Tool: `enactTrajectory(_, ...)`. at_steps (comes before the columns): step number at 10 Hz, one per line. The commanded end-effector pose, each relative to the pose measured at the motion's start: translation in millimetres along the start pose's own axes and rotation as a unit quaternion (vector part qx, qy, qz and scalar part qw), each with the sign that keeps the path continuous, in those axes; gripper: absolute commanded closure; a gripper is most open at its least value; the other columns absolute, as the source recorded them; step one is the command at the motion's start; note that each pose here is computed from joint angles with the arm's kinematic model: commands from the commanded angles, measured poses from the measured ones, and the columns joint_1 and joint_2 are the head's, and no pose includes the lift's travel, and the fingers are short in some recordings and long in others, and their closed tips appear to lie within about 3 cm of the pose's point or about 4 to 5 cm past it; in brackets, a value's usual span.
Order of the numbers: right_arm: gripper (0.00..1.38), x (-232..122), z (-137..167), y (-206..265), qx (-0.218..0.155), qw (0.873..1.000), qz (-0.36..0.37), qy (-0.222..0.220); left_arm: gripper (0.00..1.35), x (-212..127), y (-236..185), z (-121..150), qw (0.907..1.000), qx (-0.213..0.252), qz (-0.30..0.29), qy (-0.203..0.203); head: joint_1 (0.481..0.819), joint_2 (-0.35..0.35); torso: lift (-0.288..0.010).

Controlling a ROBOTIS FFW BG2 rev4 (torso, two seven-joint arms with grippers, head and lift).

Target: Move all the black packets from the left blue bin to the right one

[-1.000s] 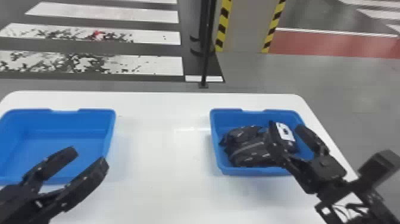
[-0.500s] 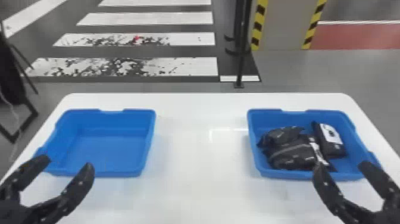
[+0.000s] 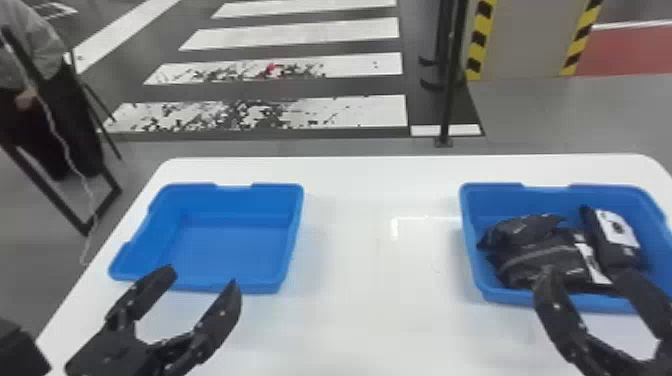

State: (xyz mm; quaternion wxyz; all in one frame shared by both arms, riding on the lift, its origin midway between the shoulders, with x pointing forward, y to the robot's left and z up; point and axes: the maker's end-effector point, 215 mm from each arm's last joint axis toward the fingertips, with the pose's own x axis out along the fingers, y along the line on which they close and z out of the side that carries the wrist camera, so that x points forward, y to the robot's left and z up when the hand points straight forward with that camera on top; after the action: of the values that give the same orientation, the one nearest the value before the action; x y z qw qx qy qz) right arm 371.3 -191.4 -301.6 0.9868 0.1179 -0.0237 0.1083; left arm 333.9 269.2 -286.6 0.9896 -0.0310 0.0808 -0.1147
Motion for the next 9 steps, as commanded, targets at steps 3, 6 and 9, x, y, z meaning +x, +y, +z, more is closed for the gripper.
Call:
enactTrajectory(3,0.13,2.0,2.1,2.2,-0.011,1.0,-0.002,0.0,0.2,3.7,-8.1,-5.1,0.9998,-0.01,-0.012,0.008,0.695,0.118,-0.185)
enactTrajectory(6,0.13,0.5,-1.1,1.1,-0.02,1.0,-0.011,0.02,0.2,3.7,-8.7,-5.2,0.9998,-0.012,-0.013,0.009,0.695,0.113,-0.185)
enactTrajectory(9,0.13,0.0,-1.1,0.4,-0.016,1.0,-0.014,0.021,0.2,2.1,-7.5,-7.5,0.9997,-0.012,-0.011,0.015,0.695,0.115,-0.185)
